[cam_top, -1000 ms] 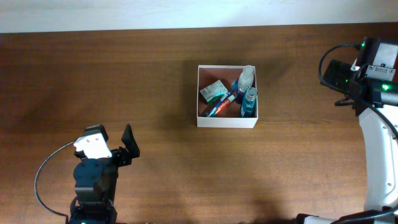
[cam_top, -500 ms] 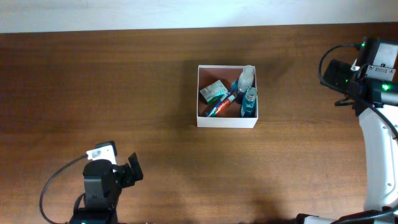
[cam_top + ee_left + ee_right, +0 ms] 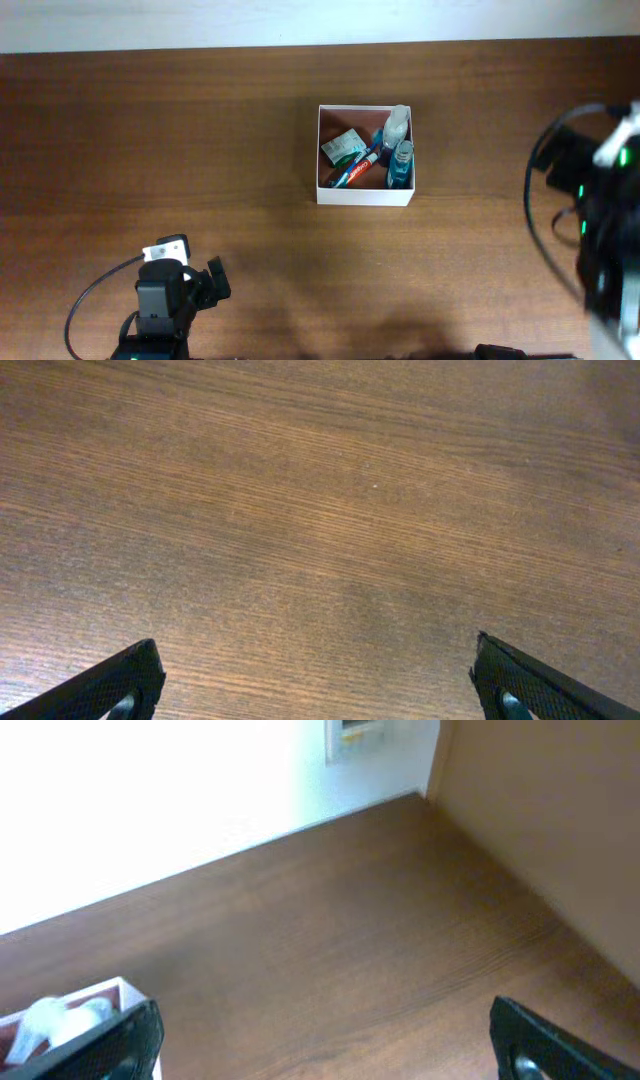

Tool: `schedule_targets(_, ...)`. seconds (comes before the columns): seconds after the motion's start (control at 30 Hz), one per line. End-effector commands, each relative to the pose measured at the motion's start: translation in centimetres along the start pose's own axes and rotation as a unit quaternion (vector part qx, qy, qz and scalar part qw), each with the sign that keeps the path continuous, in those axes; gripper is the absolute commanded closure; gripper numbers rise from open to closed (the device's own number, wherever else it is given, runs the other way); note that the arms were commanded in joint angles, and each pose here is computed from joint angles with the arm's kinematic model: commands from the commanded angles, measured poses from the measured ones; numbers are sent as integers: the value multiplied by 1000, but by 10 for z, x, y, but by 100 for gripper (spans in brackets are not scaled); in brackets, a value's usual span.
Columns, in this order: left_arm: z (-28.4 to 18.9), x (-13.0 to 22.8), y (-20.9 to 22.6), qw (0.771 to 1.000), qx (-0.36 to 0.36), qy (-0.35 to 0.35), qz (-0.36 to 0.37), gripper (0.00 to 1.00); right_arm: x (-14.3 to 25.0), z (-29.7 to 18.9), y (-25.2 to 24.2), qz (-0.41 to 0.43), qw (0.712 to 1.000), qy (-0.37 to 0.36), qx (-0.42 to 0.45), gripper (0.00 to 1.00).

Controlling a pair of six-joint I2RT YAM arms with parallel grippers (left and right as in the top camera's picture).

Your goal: Pack container

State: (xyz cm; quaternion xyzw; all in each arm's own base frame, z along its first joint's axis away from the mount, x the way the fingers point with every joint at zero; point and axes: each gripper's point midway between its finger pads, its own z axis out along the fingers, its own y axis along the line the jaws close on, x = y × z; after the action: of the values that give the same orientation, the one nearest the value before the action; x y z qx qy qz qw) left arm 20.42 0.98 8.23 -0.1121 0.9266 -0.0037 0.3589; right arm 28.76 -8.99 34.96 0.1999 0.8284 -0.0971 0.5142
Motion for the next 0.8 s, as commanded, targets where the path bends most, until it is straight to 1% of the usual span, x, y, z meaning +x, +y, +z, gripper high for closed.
schedule_targets(0.0, 1, 1, 1, 1000, -4, 0, -6, 1, 32, -20, -1, 5, 1000, -21, -19, 1)
schedule_targets(0.1, 1, 1, 1, 1000, -4, -1, -6, 1, 58, -28, 2, 12, 997, -56, -51, 1)
schedule_targets(0.2, 1, 1, 2, 1000, -4, 0, -6, 1, 88, -19, 16, 19, 987, -114, -111, 1)
schedule_targets(0.23, 1, 1, 1, 1000, -4, 0, -6, 1, 98, -14, 25, 20, 979, -144, -141, 1)
schedule_targets(0.27, 1, 1, 1, 1000, -4, 0, -6, 1, 103, -11, 29, 20, 975, -159, -156, 1)
schedule_targets(0.33, 1, 1, 2, 1000, -4, 0, -6, 1, 114, -9, 43, 17, 955, -216, -204, 1)
schedule_targets(0.43, 1, 1, 1, 1000, -4, 0, -6, 1, 124, -10, 51, 13, 928, -283, -241, 1)
schedule_targets(0.57, 1, 1, 2, 1000, -4, 0, -6, 1, 136, -5, 49, 15, 925, -298, -237, 1)
schedule_targets(0.77, 1, 1, 2, 1000, -4, 0, -6, 1, 149, 4, 39, 22, 934, -286, -212, 1)
